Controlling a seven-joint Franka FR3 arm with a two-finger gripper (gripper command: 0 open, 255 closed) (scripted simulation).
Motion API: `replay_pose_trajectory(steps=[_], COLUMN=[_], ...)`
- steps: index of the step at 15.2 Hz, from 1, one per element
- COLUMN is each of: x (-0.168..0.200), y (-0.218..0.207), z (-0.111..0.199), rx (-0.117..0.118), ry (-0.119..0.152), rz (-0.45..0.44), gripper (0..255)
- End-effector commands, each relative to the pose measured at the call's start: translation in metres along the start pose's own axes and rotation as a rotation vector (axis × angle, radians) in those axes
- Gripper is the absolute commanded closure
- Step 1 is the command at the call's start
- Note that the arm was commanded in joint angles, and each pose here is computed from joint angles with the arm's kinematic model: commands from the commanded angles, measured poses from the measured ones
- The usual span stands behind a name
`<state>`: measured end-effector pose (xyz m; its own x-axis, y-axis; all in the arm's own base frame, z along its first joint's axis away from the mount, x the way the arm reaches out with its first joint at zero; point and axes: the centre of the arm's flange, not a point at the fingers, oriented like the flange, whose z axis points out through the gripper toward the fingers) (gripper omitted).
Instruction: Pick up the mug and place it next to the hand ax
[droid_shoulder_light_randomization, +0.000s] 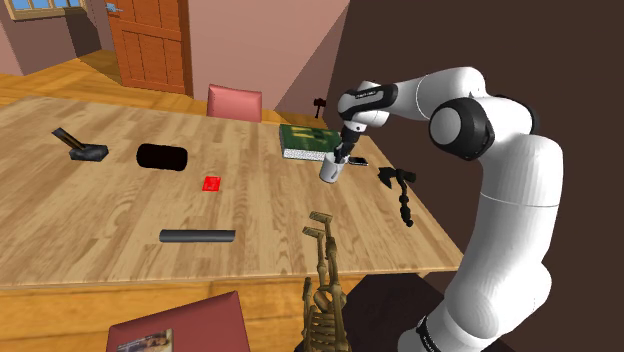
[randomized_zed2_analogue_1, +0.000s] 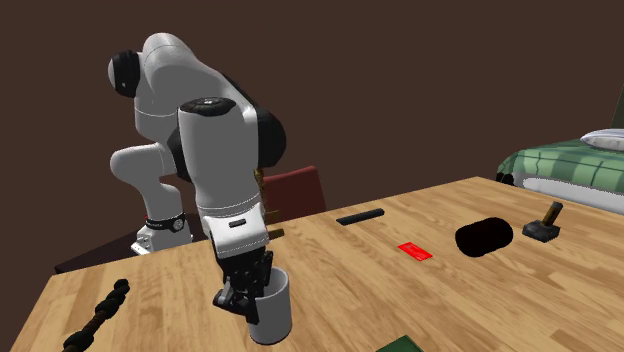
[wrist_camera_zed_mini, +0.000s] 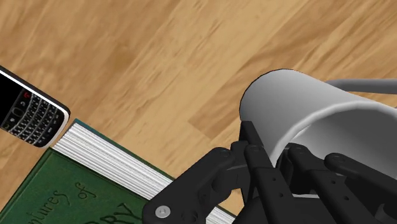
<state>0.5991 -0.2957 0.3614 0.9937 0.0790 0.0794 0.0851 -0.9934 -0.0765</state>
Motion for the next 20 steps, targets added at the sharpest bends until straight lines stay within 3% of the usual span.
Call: replay_pose_trajectory(steps=[1,6,7,12,16,20], x=[0.0,0.0,0.0,0.0,0.0,0.0], y=[0.0,0.0,0.0,0.0,0.0,0.0], z=[0.001,0.001,0.001,0.001,-0.049,-0.049], rx=[0.0,0.0,0.0,0.0,0.0,0.0], ry=[0.001,0.001,0.001,0.001,0.001,0.001], rz=[0.0,0.0,0.0,0.0,0.0,0.0], gripper=[255,255,0,0,0,0])
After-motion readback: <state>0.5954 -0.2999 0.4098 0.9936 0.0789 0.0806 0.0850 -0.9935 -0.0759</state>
